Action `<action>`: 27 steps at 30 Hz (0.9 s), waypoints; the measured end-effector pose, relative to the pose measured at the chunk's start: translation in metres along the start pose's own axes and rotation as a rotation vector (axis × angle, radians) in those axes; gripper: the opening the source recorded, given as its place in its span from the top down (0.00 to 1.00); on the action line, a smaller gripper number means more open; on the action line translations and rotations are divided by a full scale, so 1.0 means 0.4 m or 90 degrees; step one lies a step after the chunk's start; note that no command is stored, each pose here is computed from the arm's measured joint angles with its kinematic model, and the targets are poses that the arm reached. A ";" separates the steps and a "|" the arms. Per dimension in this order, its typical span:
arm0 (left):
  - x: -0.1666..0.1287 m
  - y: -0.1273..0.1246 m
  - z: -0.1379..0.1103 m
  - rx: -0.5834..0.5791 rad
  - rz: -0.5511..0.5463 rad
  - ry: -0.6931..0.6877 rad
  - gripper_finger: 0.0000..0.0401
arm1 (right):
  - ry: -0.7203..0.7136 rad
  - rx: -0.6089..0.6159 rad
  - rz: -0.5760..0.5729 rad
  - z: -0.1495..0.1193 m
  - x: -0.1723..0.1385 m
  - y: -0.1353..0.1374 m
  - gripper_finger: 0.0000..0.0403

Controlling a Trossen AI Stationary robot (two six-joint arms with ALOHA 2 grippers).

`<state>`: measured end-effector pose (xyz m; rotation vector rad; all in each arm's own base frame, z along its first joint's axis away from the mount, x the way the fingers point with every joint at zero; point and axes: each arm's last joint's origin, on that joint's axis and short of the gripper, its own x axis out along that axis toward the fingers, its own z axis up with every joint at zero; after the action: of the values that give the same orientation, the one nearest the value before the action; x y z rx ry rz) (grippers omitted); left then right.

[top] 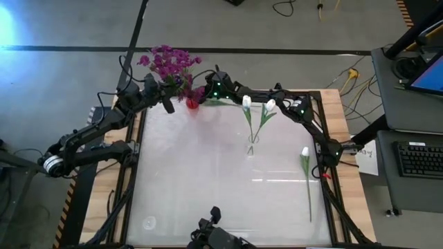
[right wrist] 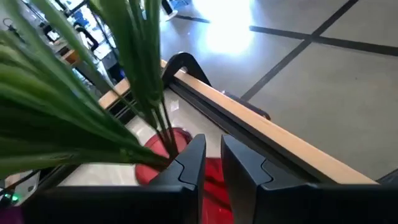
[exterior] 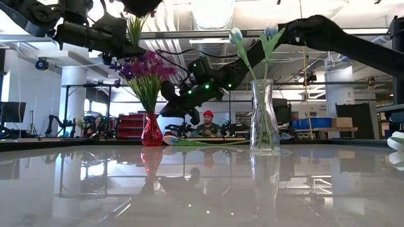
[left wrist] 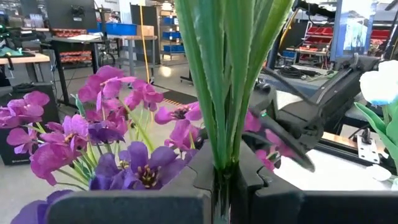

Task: Sort flowers into vase by color
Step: Put the light purple flower into the red vase

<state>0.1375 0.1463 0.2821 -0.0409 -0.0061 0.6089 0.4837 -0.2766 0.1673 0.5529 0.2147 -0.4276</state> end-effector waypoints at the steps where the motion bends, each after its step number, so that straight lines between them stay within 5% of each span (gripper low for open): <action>1: 0.000 0.000 0.000 0.000 0.000 0.000 1.00 | 0.005 0.000 0.003 0.000 0.005 0.000 0.89; 27: -0.003 -0.002 0.003 -0.003 -0.007 -0.003 1.00 | 0.063 -0.036 0.083 -0.023 0.024 0.080 0.89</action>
<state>0.1370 0.1452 0.2832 -0.0439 -0.0125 0.5973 0.5058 -0.2503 0.1715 0.5299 0.2837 -0.2663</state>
